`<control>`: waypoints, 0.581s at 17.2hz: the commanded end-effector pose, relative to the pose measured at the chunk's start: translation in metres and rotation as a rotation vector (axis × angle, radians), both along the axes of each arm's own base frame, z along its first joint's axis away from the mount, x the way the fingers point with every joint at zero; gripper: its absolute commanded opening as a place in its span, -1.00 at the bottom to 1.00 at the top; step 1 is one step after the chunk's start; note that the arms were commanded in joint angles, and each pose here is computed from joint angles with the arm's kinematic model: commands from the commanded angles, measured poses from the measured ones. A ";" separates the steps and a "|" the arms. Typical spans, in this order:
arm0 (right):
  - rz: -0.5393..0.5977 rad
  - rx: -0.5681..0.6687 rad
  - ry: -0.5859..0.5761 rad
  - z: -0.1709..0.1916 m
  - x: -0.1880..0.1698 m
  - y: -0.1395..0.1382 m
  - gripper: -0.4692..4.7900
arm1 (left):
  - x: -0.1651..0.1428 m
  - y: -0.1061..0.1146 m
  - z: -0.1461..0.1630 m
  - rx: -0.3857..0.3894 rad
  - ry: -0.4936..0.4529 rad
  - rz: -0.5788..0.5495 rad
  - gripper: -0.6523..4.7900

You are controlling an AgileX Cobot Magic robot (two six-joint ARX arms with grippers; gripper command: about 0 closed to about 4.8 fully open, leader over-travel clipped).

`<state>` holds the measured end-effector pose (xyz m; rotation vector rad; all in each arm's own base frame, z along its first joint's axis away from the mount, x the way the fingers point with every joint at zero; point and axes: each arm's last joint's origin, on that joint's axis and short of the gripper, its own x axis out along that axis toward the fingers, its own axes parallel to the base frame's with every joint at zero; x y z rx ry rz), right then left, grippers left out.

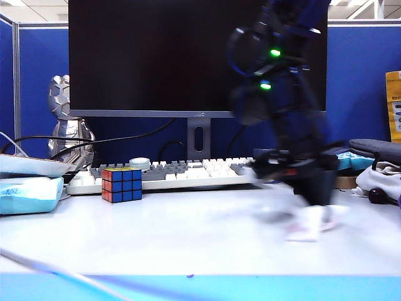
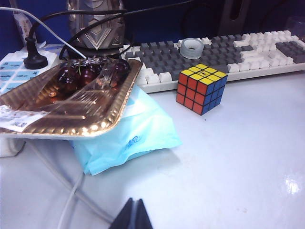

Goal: Use the wet wipes on the table to wipe the cherry juice off the table, then put the wipes back on the table.

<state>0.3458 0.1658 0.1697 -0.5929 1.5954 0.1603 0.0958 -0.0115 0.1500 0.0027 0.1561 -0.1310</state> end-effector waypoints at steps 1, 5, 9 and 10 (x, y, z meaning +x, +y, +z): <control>-0.022 -0.054 0.202 -0.002 -0.014 -0.013 -0.84 | 0.000 0.000 -0.001 -0.003 0.008 -0.002 -0.77; 0.018 0.172 0.332 -0.002 -0.026 0.008 -0.84 | 0.000 0.000 -0.001 -0.003 0.008 -0.002 -0.77; 0.108 0.373 0.427 -0.002 -0.043 0.041 -0.84 | 0.000 0.000 -0.001 -0.003 0.008 -0.002 -0.77; 0.128 0.377 0.421 -0.003 -0.046 0.047 -0.84 | 0.000 0.000 -0.001 -0.003 0.008 -0.002 -0.77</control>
